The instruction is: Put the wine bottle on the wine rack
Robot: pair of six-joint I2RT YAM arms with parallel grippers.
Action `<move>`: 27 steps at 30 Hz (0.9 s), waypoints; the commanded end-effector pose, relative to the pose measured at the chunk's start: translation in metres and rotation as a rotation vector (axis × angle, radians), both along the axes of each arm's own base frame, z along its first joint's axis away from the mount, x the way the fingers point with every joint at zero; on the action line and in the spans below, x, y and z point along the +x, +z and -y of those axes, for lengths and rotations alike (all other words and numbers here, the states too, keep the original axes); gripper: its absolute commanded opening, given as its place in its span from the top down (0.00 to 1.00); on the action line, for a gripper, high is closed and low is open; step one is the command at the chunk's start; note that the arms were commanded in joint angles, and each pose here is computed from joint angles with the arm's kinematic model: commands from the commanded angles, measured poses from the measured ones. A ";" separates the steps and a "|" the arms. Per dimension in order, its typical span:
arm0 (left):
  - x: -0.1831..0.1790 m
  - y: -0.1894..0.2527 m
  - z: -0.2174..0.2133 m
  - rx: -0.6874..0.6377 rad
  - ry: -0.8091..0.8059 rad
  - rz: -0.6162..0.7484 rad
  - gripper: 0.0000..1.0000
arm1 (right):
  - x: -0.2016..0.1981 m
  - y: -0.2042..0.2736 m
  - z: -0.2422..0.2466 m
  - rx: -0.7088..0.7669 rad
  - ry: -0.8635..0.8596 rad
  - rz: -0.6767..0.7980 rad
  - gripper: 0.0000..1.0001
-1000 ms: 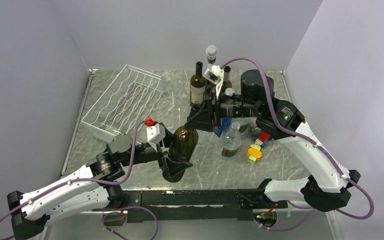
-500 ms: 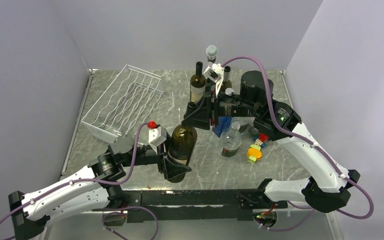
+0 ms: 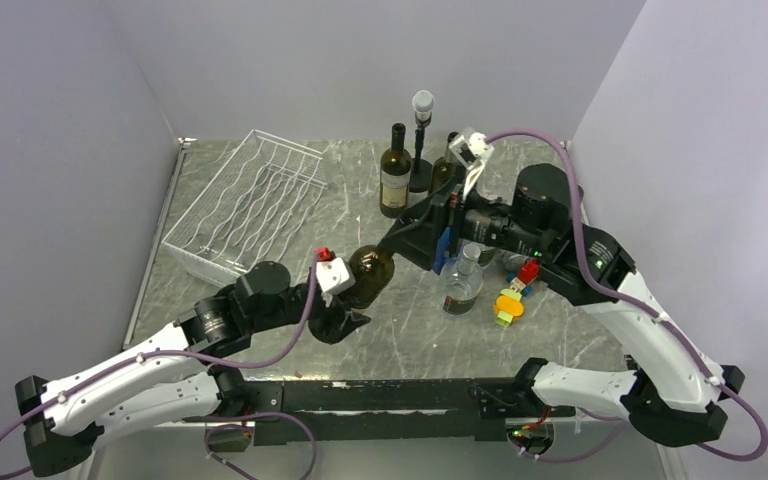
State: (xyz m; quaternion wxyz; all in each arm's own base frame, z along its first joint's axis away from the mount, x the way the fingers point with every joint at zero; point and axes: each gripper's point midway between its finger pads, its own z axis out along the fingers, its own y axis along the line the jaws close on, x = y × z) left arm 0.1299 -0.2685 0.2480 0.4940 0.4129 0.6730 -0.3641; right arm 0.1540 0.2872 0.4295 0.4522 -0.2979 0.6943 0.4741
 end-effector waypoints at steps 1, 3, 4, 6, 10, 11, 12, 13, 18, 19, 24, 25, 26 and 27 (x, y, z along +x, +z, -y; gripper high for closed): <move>0.023 0.045 -0.006 0.025 0.022 0.274 0.99 | 0.019 0.010 0.028 -0.003 -0.187 0.058 0.08; 0.021 0.044 -0.007 0.060 -0.018 0.345 0.99 | 0.019 0.009 0.035 -0.025 -0.209 0.062 0.08; 0.020 0.042 -0.008 0.079 -0.044 0.386 0.99 | 0.019 0.008 0.038 -0.039 -0.219 0.060 0.08; 0.018 0.039 -0.011 0.106 -0.078 0.467 0.99 | 0.019 0.002 0.042 -0.078 -0.226 0.056 0.08; 0.019 0.037 -0.019 0.176 -0.108 0.550 0.99 | 0.014 -0.018 0.043 -0.181 -0.187 0.016 0.11; 0.017 0.033 -0.021 0.209 -0.135 0.565 0.99 | 0.012 -0.024 0.041 -0.206 -0.168 0.006 0.11; 0.017 0.029 -0.022 0.247 -0.160 0.593 0.99 | 0.010 -0.030 0.040 -0.228 -0.146 -0.002 0.11; 0.018 0.025 -0.024 0.280 -0.173 0.606 0.99 | 0.008 -0.035 0.037 -0.248 -0.117 -0.007 0.11; 0.026 0.013 -0.030 0.400 -0.198 0.648 0.99 | -0.001 -0.056 0.021 -0.318 0.020 -0.043 0.17; 0.028 0.014 -0.031 0.415 -0.193 0.657 0.99 | -0.004 -0.060 0.018 -0.330 0.052 -0.053 0.18; 0.039 0.016 -0.038 0.497 -0.172 0.713 0.99 | -0.025 -0.087 0.004 -0.385 0.215 -0.093 0.20; 0.041 0.016 -0.040 0.515 -0.170 0.721 0.99 | -0.033 -0.094 0.002 -0.405 0.257 -0.099 0.20; 0.044 0.015 -0.042 0.534 -0.164 0.726 0.99 | -0.040 -0.101 0.001 -0.432 0.291 -0.098 0.20; 0.044 0.014 -0.042 0.546 -0.170 0.732 0.99 | -0.044 -0.108 -0.001 -0.462 0.312 -0.095 0.20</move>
